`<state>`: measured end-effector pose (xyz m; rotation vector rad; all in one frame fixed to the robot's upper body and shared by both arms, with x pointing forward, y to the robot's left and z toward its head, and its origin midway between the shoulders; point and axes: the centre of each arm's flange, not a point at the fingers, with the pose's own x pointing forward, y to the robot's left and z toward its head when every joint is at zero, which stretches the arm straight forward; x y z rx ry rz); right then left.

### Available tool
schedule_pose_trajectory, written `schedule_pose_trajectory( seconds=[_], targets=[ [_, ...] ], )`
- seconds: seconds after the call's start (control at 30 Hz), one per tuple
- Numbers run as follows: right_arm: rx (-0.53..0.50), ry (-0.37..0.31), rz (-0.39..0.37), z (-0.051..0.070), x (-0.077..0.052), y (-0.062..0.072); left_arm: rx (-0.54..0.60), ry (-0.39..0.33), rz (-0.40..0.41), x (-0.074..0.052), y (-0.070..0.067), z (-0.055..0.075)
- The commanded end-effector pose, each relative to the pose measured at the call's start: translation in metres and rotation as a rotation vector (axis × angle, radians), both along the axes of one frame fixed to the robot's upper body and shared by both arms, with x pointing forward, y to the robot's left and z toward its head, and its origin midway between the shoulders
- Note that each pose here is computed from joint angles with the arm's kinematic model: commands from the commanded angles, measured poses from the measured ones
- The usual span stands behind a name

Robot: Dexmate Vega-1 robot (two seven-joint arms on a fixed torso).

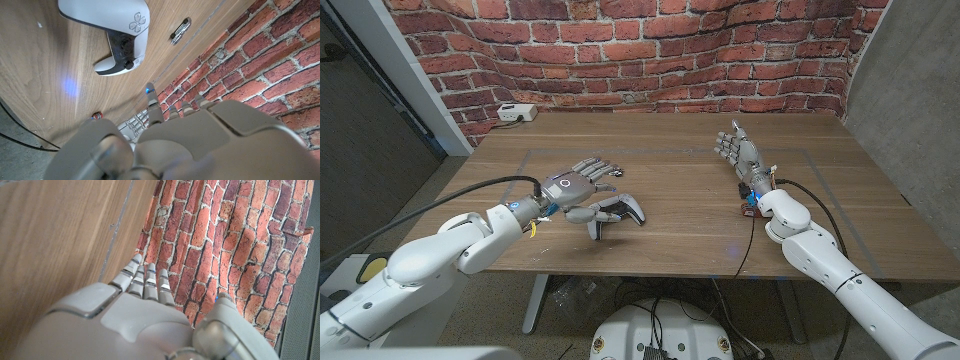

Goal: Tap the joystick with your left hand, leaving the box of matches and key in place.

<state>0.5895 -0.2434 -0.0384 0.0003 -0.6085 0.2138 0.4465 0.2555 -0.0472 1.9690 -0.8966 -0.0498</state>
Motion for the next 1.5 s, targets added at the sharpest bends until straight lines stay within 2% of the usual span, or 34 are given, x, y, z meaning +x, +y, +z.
schedule_pose_trajectory(
  seconds=[0.03,0.5,0.73,1.5],
  targets=[
    [0.001,0.002,0.000,0.000,0.000,0.003,-0.008,0.011,0.008,0.005,0.003,-0.004],
    [0.009,0.006,0.001,-0.002,0.001,0.002,-0.017,0.065,-0.016,0.012,-0.003,-0.011],
    [0.012,0.007,0.003,-0.003,0.001,0.002,-0.010,0.064,-0.008,0.010,-0.003,-0.012],
    [0.019,0.016,-0.002,-0.012,-0.003,-0.004,-0.008,0.066,-0.024,0.021,-0.012,-0.016]
  ],
)
